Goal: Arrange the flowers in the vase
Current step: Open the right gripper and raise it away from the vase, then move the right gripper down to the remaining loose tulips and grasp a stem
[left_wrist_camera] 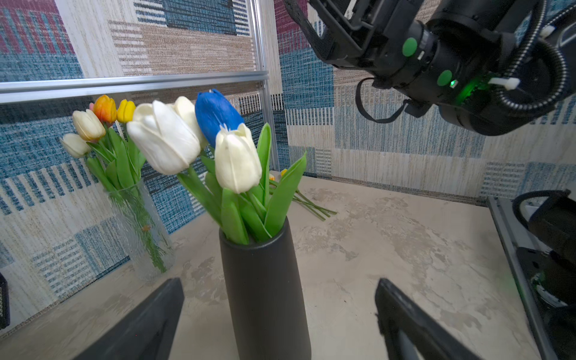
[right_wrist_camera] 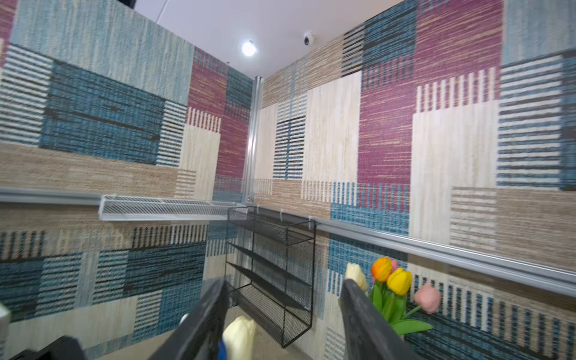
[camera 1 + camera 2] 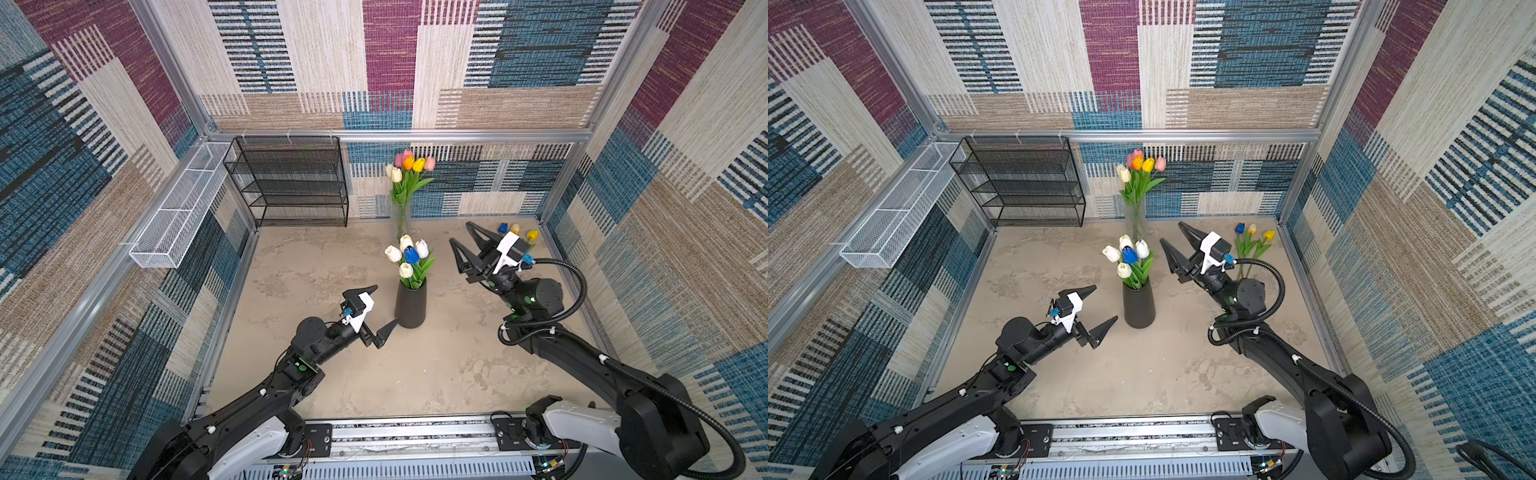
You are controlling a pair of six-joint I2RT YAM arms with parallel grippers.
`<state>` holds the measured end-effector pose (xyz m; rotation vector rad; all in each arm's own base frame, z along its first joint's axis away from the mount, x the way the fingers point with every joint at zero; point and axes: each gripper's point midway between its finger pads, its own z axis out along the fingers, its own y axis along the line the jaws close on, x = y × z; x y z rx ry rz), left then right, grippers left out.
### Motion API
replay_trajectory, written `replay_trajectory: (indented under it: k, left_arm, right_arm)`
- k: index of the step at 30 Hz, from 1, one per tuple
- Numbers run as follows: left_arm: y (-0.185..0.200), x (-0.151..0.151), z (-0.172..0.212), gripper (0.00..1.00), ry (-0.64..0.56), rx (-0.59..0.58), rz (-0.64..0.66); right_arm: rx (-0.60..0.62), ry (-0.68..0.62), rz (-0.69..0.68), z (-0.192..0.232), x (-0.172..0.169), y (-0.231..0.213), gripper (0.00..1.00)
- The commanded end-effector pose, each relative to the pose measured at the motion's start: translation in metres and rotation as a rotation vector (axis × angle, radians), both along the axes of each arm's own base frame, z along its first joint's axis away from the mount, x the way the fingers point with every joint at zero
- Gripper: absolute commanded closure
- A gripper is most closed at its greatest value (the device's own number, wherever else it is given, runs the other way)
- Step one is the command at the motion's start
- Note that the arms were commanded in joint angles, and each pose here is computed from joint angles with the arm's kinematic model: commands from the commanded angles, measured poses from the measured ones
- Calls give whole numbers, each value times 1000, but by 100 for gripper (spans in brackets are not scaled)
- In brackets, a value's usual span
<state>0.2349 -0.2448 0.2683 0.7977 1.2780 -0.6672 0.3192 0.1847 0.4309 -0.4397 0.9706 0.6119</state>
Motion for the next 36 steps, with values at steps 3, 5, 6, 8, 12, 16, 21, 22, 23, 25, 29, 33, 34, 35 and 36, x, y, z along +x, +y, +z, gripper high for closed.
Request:
replay_trajectory:
  k: [3, 5, 6, 8, 12, 16, 21, 22, 23, 25, 29, 33, 34, 35, 36]
  left_arm:
    - [-16, -17, 10, 5, 15, 32, -136]
    - [-20, -22, 7, 6, 26, 37, -162]
    - [-22, -25, 6, 6, 31, 38, -171]
    - [-26, -30, -3, 7, 71, 57, -193]
    - [-39, -49, -8, 6, 106, 73, -253]
    - [-47, -62, -18, 7, 132, 126, -284]
    - [-48, -62, -27, 8, 141, 146, -267]
    - [-47, -62, -26, 8, 139, 146, -267]
    - [-47, -62, -25, 8, 139, 145, -266]
    - [-46, -62, -24, 8, 135, 140, -264]
    - [-45, -61, -26, 8, 135, 144, -251]
    - [-46, -58, -27, 8, 131, 153, -240]
    - [-46, -57, -26, 8, 126, 153, -240]
    - [-47, -57, -24, 8, 123, 152, -242]
    - [-47, -57, -22, 8, 117, 151, -242]
  right_arm:
    - [32, 488, -225, -49, 88, -63, 41]
    - [27, 651, -349, -72, 117, -99, 43]
    - [14, 739, -417, -90, 131, -117, 45]
    - [2, 891, -488, -122, 152, -150, 44]
    - [-53, 1184, -575, -199, 184, -203, 48]
    - [-107, 1389, -644, -269, 198, -234, 57]
    - [-127, 1509, -656, -327, 207, -245, 59]
    - [-132, 1532, -654, -339, 209, -245, 60]
    - [-134, 1546, -652, -345, 211, -245, 60]
    - [-139, 1581, -676, -362, 210, -250, 60]
    - [-137, 1576, -741, -366, 220, -263, 62]
    - [-141, 1610, -731, -382, 222, -263, 68]
    - [-139, 1613, -727, -384, 222, -262, 69]
    - [-137, 1615, -729, -386, 222, -262, 71]
    - [-136, 1618, -730, -388, 221, -263, 72]
